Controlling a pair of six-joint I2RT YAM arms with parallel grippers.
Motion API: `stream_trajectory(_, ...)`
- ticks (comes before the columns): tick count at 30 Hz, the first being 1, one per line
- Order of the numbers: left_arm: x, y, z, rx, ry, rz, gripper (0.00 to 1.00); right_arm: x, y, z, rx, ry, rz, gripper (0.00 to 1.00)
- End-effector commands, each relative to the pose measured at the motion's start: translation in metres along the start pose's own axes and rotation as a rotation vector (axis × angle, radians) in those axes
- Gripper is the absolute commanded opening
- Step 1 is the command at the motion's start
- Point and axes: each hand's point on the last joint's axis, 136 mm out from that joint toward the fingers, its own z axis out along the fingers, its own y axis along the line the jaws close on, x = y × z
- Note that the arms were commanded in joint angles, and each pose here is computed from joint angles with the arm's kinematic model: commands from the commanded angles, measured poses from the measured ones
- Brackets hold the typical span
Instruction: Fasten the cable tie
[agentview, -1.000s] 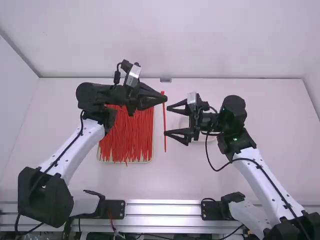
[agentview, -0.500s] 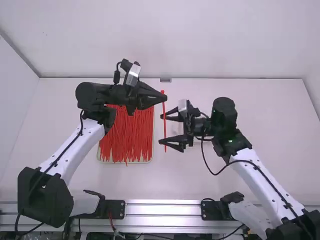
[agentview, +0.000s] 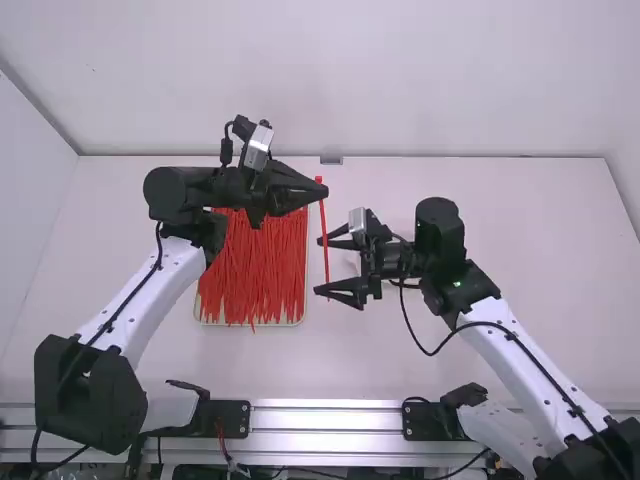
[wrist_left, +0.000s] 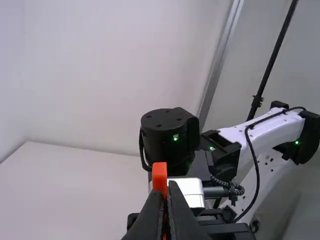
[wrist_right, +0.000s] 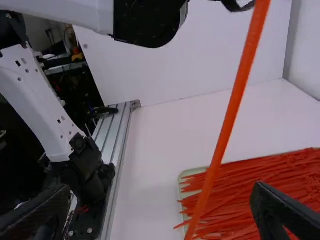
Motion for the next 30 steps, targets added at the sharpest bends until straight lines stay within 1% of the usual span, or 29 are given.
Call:
stream_trajectory(1,-0.011,-0.003,-0.002,-0.003,-0.006,0.034,0.01,0.003,0.000,0.001,-0.007,0.002,-0.016,0.96)
stream_trajectory(9,-0.011,-0.004,-0.002,0.000,-0.001,0.034,0.01,0.004,0.000,0.001,-0.007,0.003,-0.014,0.96)
stream_trajectory(11,-0.010,-0.003,-0.002,0.000,0.000,0.024,0.01,0.004,0.000,0.001,-0.005,0.003,-0.018,0.99)
stream_trajectory(19,-0.006,0.000,-0.002,-0.002,0.014,-0.042,0.01,0.004,0.000,0.000,-0.005,0.003,-0.120,0.99)
stream_trajectory(23,-0.008,0.007,-0.010,-0.035,0.003,-0.086,0.01,0.004,-0.002,0.000,0.006,0.006,-0.196,0.99)
stream_trajectory(26,-0.008,0.014,-0.018,-0.066,-0.003,-0.126,0.01,0.005,-0.009,0.000,0.042,0.016,-0.247,0.99)
stream_trajectory(28,-0.007,0.023,-0.024,-0.097,-0.012,-0.190,0.01,0.008,-0.021,-0.001,0.110,0.039,-0.304,0.99)
stream_trajectory(30,-0.006,0.028,-0.028,-0.117,-0.019,-0.220,0.01,0.010,-0.030,-0.002,0.164,0.059,-0.296,0.98)
